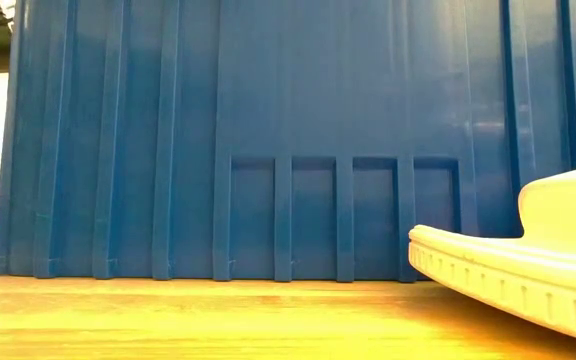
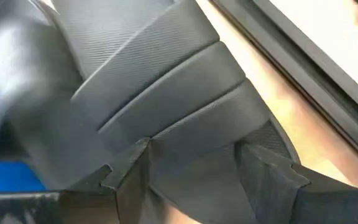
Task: Pick and place slides into bin
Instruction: Put the black slides into the blue organizer bin
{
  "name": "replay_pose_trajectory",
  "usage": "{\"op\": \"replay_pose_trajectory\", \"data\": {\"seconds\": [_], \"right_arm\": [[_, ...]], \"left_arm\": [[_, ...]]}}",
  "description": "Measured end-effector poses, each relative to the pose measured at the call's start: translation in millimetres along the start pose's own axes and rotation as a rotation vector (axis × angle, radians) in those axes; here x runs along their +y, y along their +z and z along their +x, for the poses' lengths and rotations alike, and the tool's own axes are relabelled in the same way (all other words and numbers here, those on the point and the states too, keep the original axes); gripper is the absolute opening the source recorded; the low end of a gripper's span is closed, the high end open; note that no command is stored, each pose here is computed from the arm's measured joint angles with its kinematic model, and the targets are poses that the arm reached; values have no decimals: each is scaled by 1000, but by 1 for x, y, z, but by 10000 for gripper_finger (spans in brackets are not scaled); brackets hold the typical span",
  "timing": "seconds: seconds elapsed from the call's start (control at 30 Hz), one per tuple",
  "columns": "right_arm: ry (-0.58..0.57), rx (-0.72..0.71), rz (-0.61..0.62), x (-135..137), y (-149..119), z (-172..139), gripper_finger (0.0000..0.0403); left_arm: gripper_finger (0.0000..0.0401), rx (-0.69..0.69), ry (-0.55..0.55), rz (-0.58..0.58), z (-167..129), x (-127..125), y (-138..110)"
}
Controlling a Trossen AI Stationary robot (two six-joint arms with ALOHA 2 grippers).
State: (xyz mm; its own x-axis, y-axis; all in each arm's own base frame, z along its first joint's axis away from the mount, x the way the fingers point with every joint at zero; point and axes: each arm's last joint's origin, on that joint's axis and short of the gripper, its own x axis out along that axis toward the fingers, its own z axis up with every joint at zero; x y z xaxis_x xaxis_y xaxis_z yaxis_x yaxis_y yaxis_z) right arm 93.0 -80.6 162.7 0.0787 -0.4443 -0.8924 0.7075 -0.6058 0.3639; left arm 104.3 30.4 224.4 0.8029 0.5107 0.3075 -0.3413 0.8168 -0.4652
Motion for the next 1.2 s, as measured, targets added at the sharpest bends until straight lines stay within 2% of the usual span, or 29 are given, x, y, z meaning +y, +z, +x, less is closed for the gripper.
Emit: {"op": "replay_pose_trajectory", "data": {"seconds": [0.3,0.43,0.57,0.7,0.97,1.2], "right_arm": [[21,-179,42,0,4,2,219],[25,-202,125,-4,3,9,219],[77,-209,200,-9,0,20,219],[151,-202,280,-10,-2,29,219],[225,-276,293,-2,0,26,219],[224,-333,334,-6,1,30,213]], "left_arm": [[11,-1,0,-1,0,0,0],[11,-1,-1,-1,0,0,0],[11,1,0,-1,0,0,0],[11,-6,14,-50,0,0,0],[11,-6,14,-51,0,0,0],[11,-6,14,-50,0,0,0]]}}
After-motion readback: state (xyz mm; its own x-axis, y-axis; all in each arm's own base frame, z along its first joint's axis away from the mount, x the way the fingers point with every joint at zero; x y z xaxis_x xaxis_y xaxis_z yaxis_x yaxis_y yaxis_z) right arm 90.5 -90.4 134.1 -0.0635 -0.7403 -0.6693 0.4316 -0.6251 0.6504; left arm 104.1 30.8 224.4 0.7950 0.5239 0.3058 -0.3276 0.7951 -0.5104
